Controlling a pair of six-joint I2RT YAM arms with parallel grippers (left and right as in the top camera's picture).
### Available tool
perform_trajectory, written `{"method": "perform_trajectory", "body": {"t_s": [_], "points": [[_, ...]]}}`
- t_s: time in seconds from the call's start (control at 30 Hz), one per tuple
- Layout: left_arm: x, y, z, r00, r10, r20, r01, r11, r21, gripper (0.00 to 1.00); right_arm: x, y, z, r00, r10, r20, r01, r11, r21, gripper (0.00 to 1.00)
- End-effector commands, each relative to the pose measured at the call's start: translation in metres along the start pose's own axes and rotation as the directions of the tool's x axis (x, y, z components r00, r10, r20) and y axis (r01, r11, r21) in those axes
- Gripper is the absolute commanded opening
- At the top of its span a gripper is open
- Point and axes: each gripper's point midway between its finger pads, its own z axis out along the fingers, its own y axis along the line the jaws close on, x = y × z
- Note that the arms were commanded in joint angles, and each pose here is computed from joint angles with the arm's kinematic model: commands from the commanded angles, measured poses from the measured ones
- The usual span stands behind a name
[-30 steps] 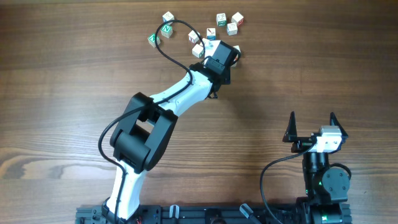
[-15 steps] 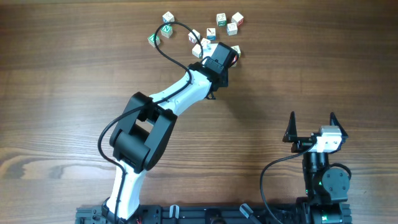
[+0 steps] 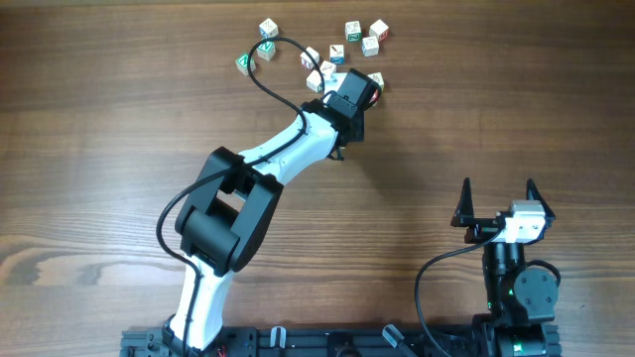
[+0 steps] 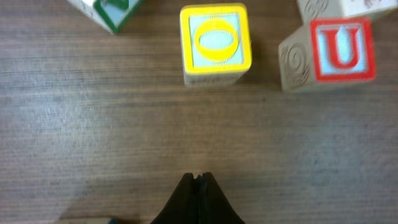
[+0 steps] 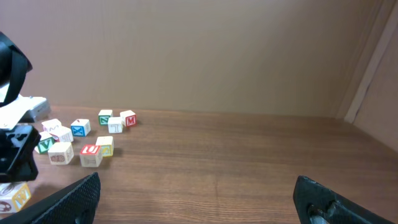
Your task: Form a horizontal line
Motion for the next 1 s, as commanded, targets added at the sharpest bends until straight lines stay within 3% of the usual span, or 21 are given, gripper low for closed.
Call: {"method": "perform_trajectory", "body": {"t_s": [0.0, 0.1, 0.27, 0.6, 0.97], "points": [[-0.029, -0.002, -0.013, 0.996, -0.032, 0.089, 0.033, 0.999, -0.007, 0.06, 0.000, -0.003, 0.000, 1.000, -0.012, -0.001, 0.012, 1.000, 0.018, 1.00], [-0.044, -0.018, -0.031, 0.993, -0.046, 0.107, 0.038, 0.997, 0.069, 0.04, 0.000, -0.003, 0.000, 1.000, -0.012, -0.001, 0.012, 1.000, 0.018, 1.00], [-0.024, -0.040, -0.035, 0.999, -0.016, 0.027, 0.012, 0.988, 0.152, 0.04, 0.000, -0.003, 0.000, 1.000, -0.012, -0.001, 0.012, 1.000, 0.018, 1.00], [0.016, -0.044, -0.039, 0.996, 0.023, -0.084, -0.014, 0.994, 0.110, 0.04, 0.000, -0.003, 0.000, 1.000, -0.012, -0.001, 0.012, 1.000, 0.018, 1.00], [0.037, -0.032, -0.031, 0.990, 0.032, -0.135, -0.022, 0.997, 0.074, 0.04, 0.000, -0.003, 0.000, 1.000, -0.012, -0.001, 0.012, 1.000, 0.018, 1.00]]}}
